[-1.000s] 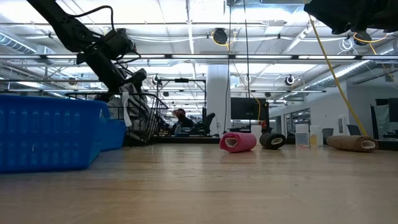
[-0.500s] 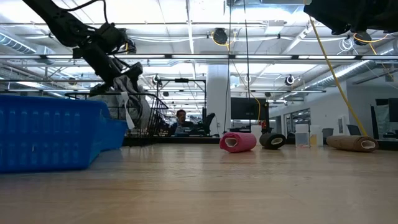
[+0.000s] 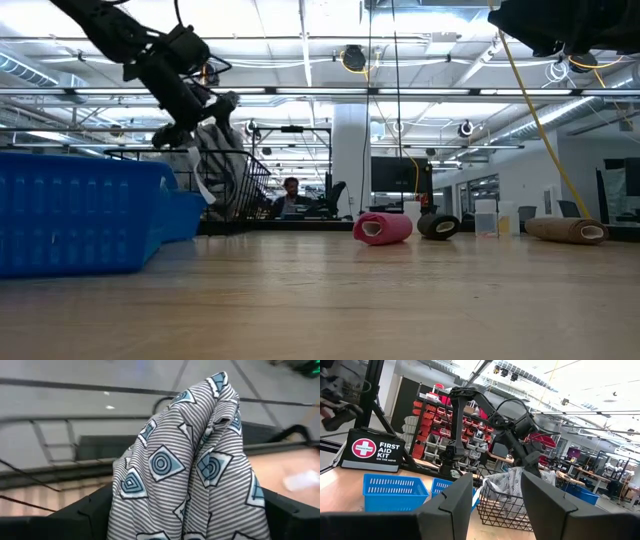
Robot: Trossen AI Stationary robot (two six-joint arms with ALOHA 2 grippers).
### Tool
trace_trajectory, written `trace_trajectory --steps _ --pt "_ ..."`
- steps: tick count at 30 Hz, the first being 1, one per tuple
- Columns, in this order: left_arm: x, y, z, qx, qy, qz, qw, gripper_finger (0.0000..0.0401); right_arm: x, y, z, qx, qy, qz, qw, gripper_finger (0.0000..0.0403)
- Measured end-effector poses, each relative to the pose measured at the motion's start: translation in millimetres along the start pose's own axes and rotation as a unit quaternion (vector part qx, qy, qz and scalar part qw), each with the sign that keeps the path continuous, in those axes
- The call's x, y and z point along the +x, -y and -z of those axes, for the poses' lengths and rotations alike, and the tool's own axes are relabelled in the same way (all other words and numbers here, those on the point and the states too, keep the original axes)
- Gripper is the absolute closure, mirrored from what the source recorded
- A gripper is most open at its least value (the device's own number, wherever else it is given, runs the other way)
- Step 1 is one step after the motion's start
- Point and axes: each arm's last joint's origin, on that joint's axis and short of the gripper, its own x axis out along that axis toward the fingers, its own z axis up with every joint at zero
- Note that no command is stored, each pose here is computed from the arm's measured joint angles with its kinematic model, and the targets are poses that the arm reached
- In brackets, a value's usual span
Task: Pick & Place Medicine items
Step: Put the folded gray gown into the wire basket
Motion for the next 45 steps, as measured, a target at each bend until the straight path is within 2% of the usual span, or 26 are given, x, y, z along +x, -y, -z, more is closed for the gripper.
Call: trace_trajectory --steps 4,10,19,26,32,42,45 --pt "-8 7 -19 0.023 0.02 -0.026 0.999 0.008 0 0 0 0.0 0.0 0.0 1.0 0.0248" --pt "-15 15 -33 0.032 0.036 -0.022 0.999 0.008 0 0 0 0.0 0.0 0.0 1.0 0.0248" --pt "-12 12 -10 0.058 -0.055 -0.07 0.994 0.008 0 0 1 -0.003 -0.003 -0.002 1.0 0.0248" --pt "-5 21 1 0.073 -0.071 -0.072 0.992 0.008 0 0 1 -0.003 -0.003 -0.002 1.0 0.0248" --pt "12 21 17 0.094 -0.114 -0.102 0.984 0.008 0 0 1 0.003 -0.002 -0.001 1.0 0.0248" --pt "16 27 16 0.096 -0.094 -0.084 0.987 0.0084 0 0 1 0.007 -0.002 -0.001 1.0 0.0248" --pt "14 25 14 0.096 -0.09 -0.093 0.987 0.0123 0 0 1 0.007 -0.002 -0.001 1.0 0.0248"
